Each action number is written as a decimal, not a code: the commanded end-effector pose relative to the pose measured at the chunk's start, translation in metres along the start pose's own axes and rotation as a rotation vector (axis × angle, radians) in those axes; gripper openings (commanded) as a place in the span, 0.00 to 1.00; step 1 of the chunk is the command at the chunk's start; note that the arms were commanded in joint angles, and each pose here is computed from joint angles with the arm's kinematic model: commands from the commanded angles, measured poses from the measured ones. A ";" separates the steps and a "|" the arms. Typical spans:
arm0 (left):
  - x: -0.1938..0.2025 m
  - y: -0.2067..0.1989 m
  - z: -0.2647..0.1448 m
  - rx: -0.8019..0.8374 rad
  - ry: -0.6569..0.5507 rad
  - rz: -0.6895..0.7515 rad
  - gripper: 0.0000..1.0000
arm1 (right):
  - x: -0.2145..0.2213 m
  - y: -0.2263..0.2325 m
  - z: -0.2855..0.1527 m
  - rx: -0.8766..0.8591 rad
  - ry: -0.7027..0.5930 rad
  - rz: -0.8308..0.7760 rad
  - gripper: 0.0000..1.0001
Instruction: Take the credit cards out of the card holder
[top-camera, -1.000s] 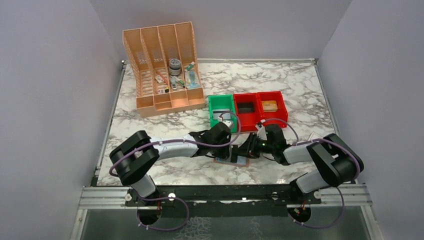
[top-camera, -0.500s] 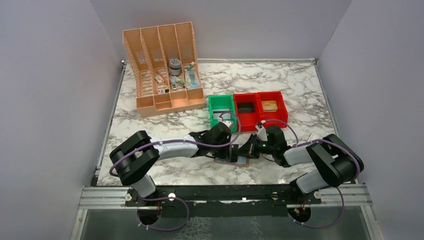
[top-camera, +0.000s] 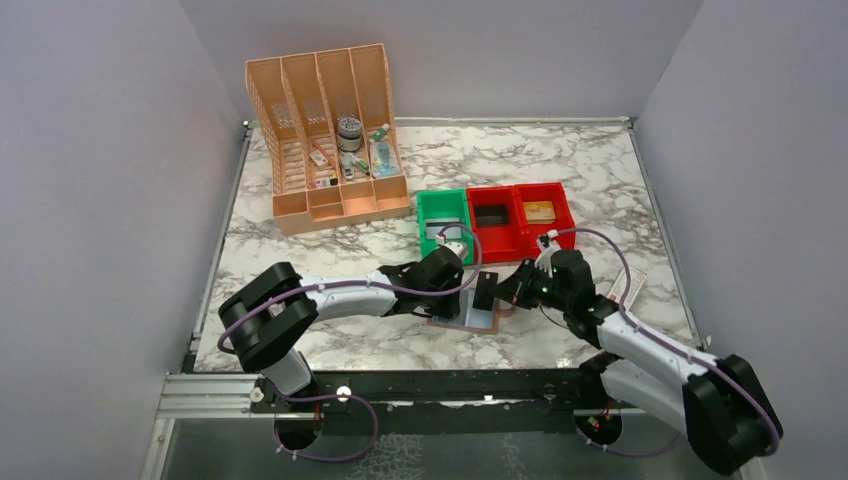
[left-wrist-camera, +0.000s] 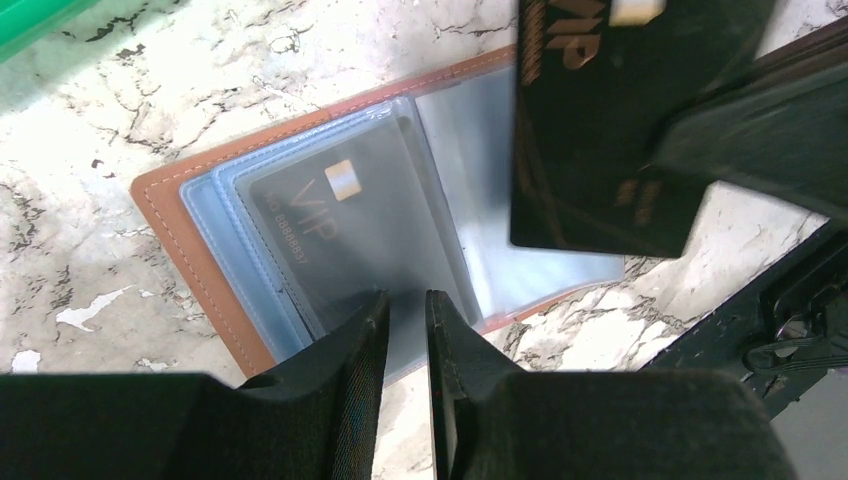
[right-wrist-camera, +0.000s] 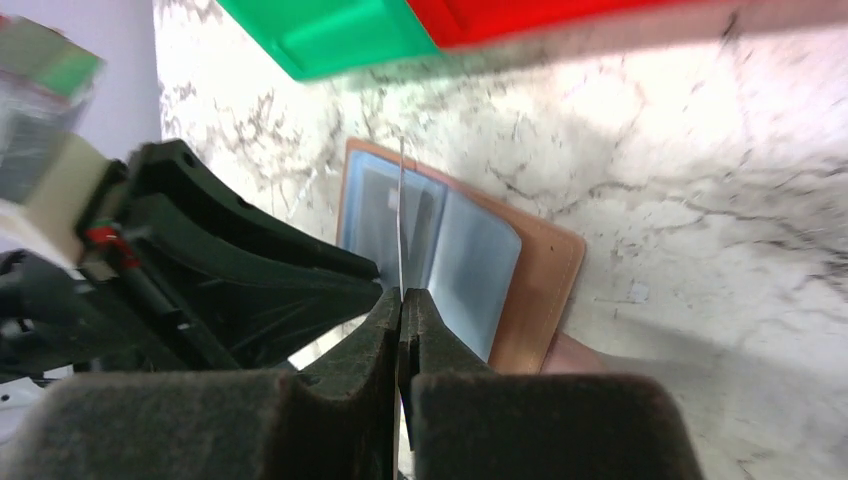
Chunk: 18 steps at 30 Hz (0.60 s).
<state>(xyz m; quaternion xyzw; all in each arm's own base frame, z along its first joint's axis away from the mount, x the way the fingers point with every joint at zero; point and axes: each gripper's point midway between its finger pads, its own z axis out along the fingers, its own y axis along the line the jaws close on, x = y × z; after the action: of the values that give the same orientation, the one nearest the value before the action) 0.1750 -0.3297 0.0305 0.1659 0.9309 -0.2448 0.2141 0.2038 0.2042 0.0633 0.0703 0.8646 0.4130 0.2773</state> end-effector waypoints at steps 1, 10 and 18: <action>0.012 0.015 -0.007 -0.062 0.026 0.012 0.25 | -0.031 -0.011 -0.019 0.135 -0.144 -0.105 0.01; -0.011 -0.002 -0.024 0.001 -0.064 0.018 0.47 | -0.073 0.022 -0.048 0.047 -0.377 -0.268 0.01; -0.029 0.005 -0.045 -0.022 -0.188 -0.008 0.62 | -0.117 0.029 -0.064 0.141 -0.536 -0.424 0.01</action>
<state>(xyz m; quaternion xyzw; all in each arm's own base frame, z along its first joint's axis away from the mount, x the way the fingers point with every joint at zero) 0.1776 -0.3186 0.0650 0.1557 0.9182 -0.2581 0.2570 0.2395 0.1567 0.1321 0.0252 0.8088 0.3137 0.4968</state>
